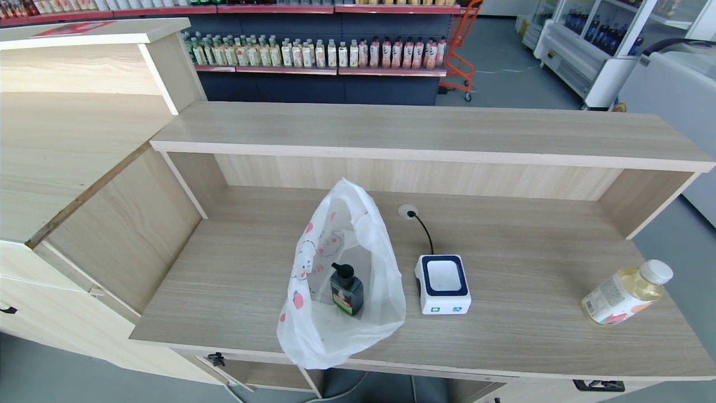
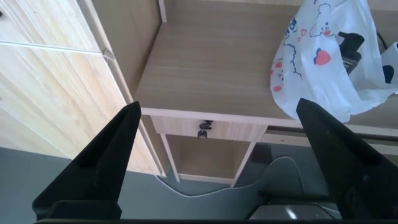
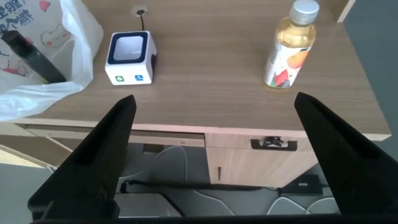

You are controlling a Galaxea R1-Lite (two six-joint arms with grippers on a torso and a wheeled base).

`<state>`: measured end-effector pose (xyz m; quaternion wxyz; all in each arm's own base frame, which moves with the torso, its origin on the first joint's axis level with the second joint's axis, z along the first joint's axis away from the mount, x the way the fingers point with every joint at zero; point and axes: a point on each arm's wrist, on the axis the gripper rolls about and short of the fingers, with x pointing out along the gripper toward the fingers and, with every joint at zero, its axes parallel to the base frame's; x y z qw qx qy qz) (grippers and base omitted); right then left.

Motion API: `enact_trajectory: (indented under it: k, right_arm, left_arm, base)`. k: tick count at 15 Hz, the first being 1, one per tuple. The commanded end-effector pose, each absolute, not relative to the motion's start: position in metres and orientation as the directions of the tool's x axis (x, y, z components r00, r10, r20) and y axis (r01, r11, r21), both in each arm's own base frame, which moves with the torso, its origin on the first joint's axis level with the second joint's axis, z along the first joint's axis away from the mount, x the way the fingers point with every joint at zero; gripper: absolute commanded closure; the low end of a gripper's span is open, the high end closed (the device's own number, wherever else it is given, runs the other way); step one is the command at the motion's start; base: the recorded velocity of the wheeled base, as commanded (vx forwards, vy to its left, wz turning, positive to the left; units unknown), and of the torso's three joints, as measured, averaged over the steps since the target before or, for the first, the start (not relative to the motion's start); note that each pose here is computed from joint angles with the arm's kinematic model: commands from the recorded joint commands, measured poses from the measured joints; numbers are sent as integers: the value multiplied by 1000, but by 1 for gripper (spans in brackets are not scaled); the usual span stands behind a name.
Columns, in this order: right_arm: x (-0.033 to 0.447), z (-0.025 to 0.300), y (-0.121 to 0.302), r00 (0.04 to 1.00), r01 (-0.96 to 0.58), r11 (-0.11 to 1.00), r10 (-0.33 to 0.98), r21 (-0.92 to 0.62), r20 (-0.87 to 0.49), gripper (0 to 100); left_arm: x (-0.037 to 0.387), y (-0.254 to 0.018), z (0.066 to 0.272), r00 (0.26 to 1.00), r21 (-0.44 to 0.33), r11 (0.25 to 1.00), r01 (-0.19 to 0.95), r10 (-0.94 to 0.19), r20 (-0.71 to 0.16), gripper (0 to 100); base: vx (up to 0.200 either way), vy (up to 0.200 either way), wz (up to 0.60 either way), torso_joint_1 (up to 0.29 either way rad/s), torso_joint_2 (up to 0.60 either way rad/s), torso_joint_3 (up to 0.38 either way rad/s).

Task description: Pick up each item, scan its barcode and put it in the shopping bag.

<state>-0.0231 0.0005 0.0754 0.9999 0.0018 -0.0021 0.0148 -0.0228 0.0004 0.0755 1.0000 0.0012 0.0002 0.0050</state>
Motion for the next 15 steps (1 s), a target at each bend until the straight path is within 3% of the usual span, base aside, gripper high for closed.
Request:
enact_trajectory:
  k: [1,15]
  right_arm:
    - [-23,75,0,1000,-31,1000,31,3,0,0]
    - [-23,75,0,1000,-31,1000,31,-3,0,0]
  left_arm:
    - [-23,0,75,1000,2,1000,-11,11,0,0]
    - [-23,0,75,1000,-3,1000,-9,9,0,0]
  base:
    - [0,-200,0,7,2,7]
    - [0,-200,0,4,3,3]
